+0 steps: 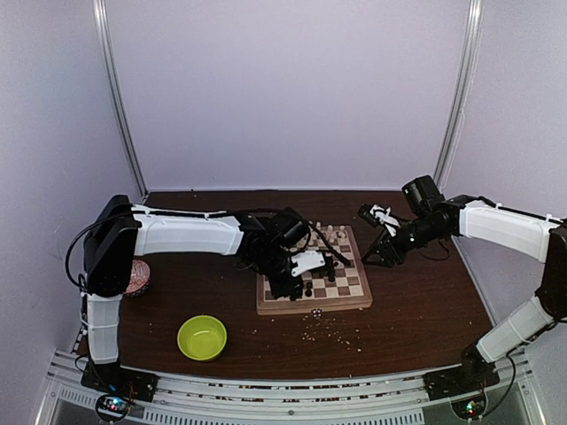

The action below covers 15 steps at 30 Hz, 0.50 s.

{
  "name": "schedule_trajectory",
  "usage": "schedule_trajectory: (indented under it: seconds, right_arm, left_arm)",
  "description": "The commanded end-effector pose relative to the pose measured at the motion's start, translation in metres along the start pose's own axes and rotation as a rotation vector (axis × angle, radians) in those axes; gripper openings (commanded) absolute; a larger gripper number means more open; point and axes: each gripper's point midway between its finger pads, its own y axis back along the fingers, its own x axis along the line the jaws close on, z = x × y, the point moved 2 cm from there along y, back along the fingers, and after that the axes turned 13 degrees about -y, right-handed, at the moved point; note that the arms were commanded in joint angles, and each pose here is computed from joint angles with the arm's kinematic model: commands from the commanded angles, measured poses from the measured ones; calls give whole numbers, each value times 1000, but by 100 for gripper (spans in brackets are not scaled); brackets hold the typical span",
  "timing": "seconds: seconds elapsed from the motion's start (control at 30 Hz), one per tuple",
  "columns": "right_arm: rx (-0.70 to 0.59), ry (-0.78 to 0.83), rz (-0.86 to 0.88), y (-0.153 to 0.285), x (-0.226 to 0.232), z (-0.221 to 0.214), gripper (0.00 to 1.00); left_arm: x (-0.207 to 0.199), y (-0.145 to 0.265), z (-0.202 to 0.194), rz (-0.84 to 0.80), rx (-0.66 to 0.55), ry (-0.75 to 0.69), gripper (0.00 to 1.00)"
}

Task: Set up the chess pieces on the board
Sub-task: Place the bishop on f8.

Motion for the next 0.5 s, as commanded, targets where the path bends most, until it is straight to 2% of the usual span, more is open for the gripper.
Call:
schedule_trajectory:
  seconds: [0.0,0.17,0.47]
  right_arm:
    - [-4,1,3,-1,-2,2,49]
    - [2,-1,8,-3,-2,1,49]
    - [12,0,27,-4,-1,1,49]
  left_arm:
    - [15,-2,12,36,-66,11,5]
    - [21,0,15,38,-99,16,7]
    - [18,-4,12,11,-89,20,7]
